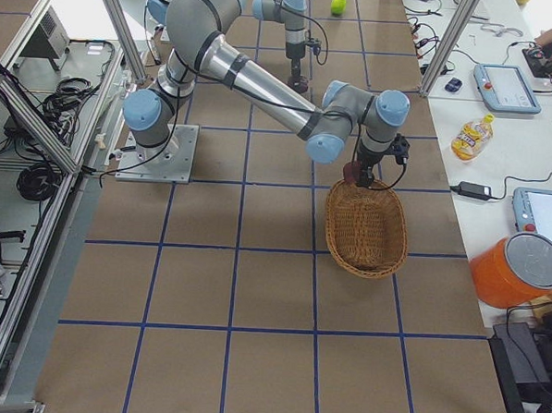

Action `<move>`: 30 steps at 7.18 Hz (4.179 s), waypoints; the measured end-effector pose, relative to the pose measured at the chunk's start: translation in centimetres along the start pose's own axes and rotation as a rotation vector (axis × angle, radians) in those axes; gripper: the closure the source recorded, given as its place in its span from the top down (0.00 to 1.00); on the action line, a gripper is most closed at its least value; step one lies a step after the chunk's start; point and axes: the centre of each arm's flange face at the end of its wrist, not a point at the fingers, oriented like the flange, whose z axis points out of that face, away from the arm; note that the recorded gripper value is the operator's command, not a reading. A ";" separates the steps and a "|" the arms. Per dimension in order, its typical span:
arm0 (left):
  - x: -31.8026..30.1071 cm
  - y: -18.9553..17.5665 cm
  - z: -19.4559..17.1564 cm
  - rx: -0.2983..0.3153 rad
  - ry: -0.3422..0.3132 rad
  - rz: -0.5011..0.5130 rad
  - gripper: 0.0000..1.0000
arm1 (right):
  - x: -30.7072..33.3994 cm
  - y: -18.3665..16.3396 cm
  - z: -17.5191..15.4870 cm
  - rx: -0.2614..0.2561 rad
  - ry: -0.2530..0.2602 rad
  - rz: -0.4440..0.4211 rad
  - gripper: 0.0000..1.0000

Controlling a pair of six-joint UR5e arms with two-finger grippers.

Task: Put all apples into basket
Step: 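Carry purple apple to center with left while right carries red apple to basket, then grasp the green apple with left while right lowers red apple into basket, then release the red apple in the basket and move right gripper to purple apple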

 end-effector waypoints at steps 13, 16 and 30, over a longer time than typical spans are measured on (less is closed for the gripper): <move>-46.1 -22.7 -17.9 -0.203 -0.401 0.411 1.00 | 17.8 -1.3 4.1 0.235 0.094 -0.085 0.69; -48.7 -23.3 -14.8 -0.218 -0.356 0.385 1.00 | 17.6 -1.0 3.7 0.211 0.058 -0.109 1.00; -33.6 -18.5 -19.0 -0.215 -0.115 0.151 0.00 | -20.2 -0.9 -6.0 -0.110 -0.155 -0.113 1.00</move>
